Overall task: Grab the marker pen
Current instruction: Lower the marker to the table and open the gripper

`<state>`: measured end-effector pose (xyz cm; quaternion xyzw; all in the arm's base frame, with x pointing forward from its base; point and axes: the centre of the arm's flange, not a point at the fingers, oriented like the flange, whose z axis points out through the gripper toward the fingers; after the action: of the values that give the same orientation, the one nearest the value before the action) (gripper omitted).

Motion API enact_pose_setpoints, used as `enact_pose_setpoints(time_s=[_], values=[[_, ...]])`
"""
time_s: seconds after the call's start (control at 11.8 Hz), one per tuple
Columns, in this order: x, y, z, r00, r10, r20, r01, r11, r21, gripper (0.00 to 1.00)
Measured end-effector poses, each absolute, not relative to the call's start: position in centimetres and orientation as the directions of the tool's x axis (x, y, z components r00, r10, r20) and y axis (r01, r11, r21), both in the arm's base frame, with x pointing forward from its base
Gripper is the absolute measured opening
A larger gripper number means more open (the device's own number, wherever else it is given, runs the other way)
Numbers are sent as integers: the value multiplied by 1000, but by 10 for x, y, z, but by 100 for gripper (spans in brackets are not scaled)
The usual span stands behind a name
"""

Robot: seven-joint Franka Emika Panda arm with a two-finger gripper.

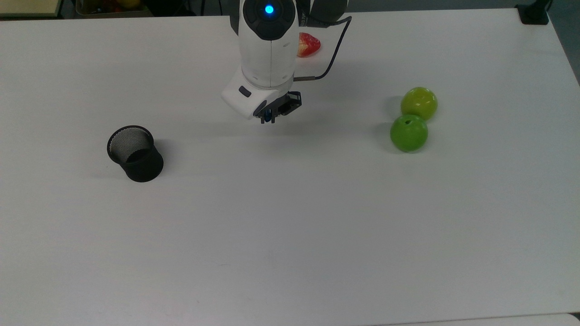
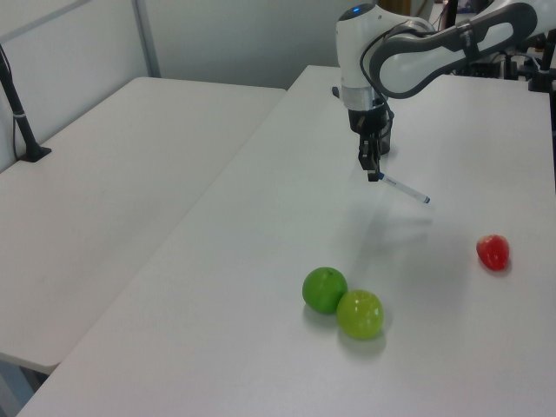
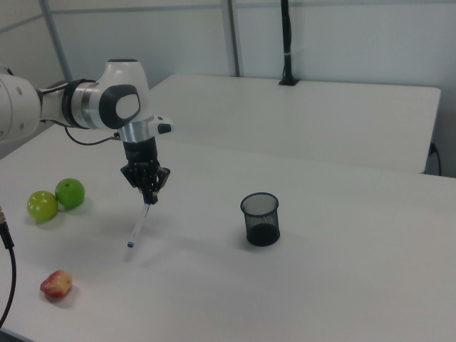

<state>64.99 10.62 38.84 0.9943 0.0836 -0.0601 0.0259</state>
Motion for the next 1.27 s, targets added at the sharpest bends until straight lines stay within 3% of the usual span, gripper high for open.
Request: enact_pose_setpoints(time_s=[0.25,0.34,0.51,1.01,1.27], values=[[650,106,386,978,163,-127,170,-985,42,19],[650,106,386,978,163,-128,170,-985,42,29],[650,106,386,978,163,-128,170,-985,42,30],[650,106,386,978,163,-128,170,-985,42,98],[651,107,392,980,164,-117,169,-985,42,100]])
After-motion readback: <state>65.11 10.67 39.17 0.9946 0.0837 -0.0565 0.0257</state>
